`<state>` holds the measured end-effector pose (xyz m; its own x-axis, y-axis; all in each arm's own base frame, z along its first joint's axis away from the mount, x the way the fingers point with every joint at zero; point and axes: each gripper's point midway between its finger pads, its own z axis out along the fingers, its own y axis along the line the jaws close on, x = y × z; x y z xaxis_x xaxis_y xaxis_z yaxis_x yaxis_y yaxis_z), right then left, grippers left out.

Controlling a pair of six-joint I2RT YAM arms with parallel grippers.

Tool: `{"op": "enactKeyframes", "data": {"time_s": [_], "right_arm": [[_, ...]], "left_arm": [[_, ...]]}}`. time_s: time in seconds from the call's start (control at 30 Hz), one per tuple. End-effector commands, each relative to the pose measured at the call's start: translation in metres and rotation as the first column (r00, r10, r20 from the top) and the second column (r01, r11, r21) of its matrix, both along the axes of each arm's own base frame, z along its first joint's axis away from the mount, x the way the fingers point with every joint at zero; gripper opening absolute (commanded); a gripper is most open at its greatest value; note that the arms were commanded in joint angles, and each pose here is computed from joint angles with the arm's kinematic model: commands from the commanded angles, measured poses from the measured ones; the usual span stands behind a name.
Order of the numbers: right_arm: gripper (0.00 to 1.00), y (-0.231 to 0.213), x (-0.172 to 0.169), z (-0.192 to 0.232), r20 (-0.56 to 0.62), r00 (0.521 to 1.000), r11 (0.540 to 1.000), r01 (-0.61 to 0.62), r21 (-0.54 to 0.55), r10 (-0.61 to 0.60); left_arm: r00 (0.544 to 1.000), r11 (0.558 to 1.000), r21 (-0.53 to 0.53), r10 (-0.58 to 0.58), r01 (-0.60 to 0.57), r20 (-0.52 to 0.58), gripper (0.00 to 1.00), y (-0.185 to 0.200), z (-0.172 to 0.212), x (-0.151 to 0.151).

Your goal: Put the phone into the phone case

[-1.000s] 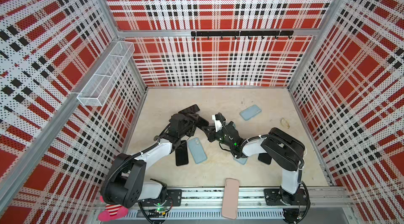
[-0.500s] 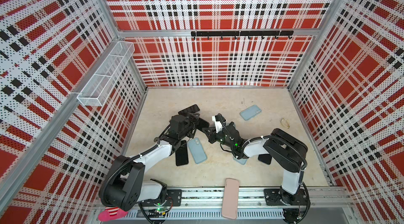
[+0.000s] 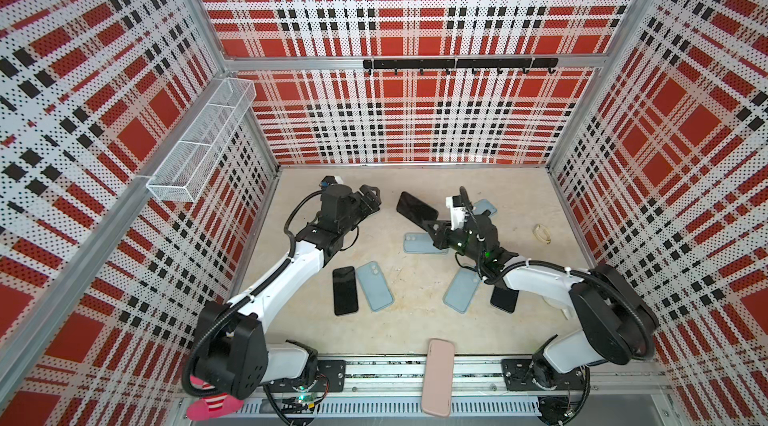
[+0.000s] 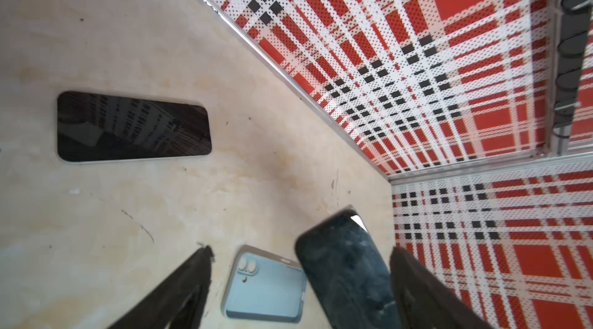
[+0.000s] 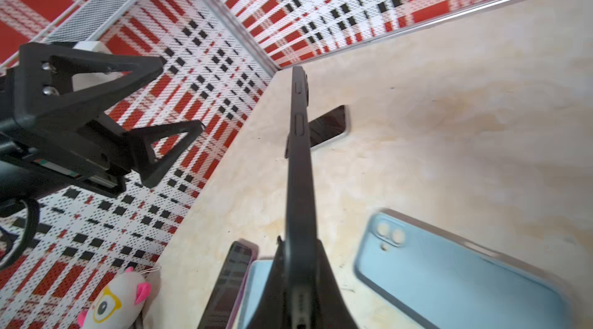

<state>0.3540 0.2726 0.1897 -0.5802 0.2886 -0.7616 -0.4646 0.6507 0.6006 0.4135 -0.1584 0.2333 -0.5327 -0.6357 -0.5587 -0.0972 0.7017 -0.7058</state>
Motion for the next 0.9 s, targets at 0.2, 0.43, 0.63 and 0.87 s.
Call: {"op": "enactKeyframes", "data": {"time_s": [0.2,0.43,0.63,0.87], "right_arm": [[0.0,-0.069,-0.025,-0.002,-0.265,0.963,0.993,-0.074,-0.097,0.046],[0.0,-0.091,-0.036,-0.015,-0.445,0.883,0.974,-0.21,-0.085,0.151],[0.0,-0.095,-0.034,-0.027,-0.53,0.817,0.94,-0.326,-0.103,0.226],[0.0,-0.09,-0.015,-0.044,-0.588,0.769,0.926,-0.368,-0.085,0.252]], "left_arm": [[0.962,0.893,0.359,-0.235,0.271,-0.142,0.79,-0.028,-0.06,0.032],[0.908,0.835,0.356,-0.38,0.419,-0.177,0.78,-0.065,-0.08,0.04],[0.854,0.774,0.362,-0.456,0.519,-0.25,0.77,-0.072,-0.104,0.023],[0.798,0.731,0.327,-0.514,0.599,-0.314,0.73,-0.075,-0.135,0.0]]}}
